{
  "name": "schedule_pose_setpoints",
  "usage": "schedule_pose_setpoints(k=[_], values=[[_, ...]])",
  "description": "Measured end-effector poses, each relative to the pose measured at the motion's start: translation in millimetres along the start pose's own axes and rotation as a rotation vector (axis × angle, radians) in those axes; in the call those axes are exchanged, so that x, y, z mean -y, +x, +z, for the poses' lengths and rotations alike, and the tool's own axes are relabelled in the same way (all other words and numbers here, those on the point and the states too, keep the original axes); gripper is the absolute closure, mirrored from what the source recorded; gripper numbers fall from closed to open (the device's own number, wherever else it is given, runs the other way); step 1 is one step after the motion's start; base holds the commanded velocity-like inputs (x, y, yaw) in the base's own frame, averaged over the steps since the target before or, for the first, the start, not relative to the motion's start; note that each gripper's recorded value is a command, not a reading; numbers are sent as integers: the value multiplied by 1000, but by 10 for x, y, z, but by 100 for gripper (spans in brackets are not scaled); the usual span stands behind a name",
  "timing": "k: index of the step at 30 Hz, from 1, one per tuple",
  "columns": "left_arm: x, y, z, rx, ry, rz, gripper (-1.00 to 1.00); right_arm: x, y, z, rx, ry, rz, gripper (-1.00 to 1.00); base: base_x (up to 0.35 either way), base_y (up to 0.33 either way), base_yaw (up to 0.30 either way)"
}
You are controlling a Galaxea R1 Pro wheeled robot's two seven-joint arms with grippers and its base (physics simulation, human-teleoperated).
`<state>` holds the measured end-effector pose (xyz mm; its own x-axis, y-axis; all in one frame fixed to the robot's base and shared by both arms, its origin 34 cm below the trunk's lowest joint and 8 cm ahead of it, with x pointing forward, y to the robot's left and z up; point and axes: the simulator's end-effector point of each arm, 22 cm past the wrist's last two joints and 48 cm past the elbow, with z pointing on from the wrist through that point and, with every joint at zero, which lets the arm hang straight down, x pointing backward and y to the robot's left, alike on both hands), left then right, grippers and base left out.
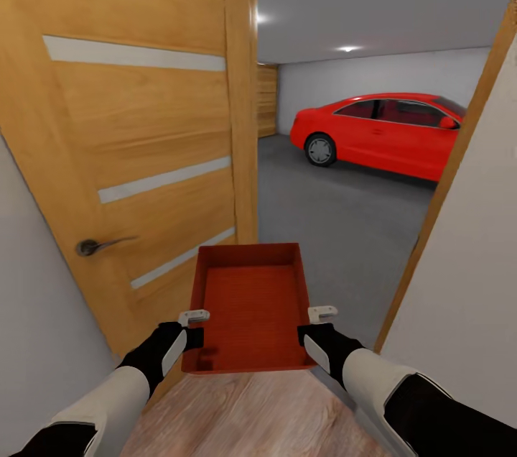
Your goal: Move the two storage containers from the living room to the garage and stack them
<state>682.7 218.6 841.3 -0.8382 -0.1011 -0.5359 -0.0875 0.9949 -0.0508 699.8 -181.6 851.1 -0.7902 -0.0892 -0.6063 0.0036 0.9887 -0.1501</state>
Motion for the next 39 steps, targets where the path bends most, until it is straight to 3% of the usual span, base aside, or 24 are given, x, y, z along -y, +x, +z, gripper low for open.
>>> schedule_pose_setpoints(k=[29, 39], values=[[0, -1, 1, 0, 0, 1, 100, 0, -1, 1, 0, 0, 0, 100, 98, 53, -240], [-3, -1, -1, 0, 0, 1, 100, -3, -1, -1, 0, -1, 0, 100, 127, 141, -27]])
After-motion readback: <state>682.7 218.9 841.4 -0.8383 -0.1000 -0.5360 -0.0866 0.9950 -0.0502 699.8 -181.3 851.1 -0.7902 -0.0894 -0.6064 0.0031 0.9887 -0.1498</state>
